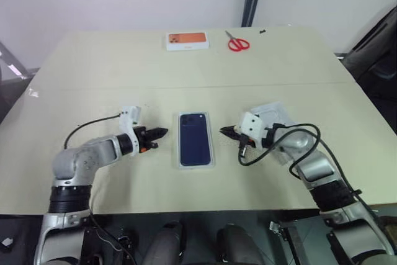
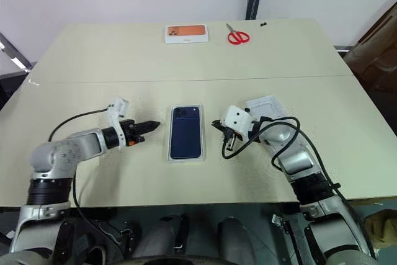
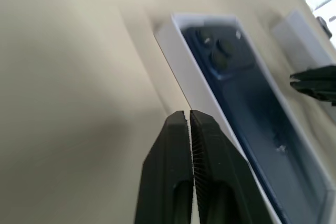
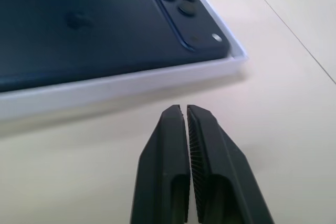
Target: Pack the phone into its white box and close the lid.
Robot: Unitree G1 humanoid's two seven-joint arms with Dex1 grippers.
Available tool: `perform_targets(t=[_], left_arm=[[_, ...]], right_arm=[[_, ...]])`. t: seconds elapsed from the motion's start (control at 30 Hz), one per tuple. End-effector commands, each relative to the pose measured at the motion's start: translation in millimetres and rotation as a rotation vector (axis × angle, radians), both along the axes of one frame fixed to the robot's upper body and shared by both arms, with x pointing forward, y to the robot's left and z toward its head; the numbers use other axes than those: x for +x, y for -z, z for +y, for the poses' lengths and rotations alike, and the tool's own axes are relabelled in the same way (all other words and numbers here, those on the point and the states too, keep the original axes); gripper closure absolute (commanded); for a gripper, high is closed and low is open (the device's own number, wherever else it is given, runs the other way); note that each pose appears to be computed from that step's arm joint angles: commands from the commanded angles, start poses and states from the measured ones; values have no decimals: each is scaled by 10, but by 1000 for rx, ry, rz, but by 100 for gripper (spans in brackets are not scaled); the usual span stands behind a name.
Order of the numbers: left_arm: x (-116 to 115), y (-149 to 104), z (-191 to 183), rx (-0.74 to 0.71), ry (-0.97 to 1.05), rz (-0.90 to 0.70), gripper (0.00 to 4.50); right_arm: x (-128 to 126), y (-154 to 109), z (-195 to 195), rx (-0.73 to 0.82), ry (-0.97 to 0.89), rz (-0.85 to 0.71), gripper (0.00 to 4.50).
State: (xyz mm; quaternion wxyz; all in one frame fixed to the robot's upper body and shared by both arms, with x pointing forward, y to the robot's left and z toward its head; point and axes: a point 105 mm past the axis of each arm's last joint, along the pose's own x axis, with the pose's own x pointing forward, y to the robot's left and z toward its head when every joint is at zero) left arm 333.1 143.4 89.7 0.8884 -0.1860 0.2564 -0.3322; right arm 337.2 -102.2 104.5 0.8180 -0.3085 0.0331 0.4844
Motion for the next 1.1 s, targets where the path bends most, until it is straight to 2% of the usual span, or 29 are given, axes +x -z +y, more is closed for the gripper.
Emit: perform_targets(t=[0.03,0.2,0.43,0.6,0.93,1.1], left_arm=[[15,31,-139,50,54,-26,443],[14,-40,-498,-47,130,-22,443],[24,-57,-1011,-91,247,-28,443],[70,-27,-1298,-91,293,-47,443],[180,-5,-1382,-89,290,-73,443],[126,12,-1353,-86,306,-70,443]], right_arm=[[-6,-10,46,-49,-22,-62,445],[34,-96,100,-9,-11,-72,445],[160,-219,-323,-65,85,-104,445],[98,-189,-631,-120,129,-75,445],[-120,-104,-681,-113,125,18,445],[-29,-116,-748,-153,172,-49,445]])
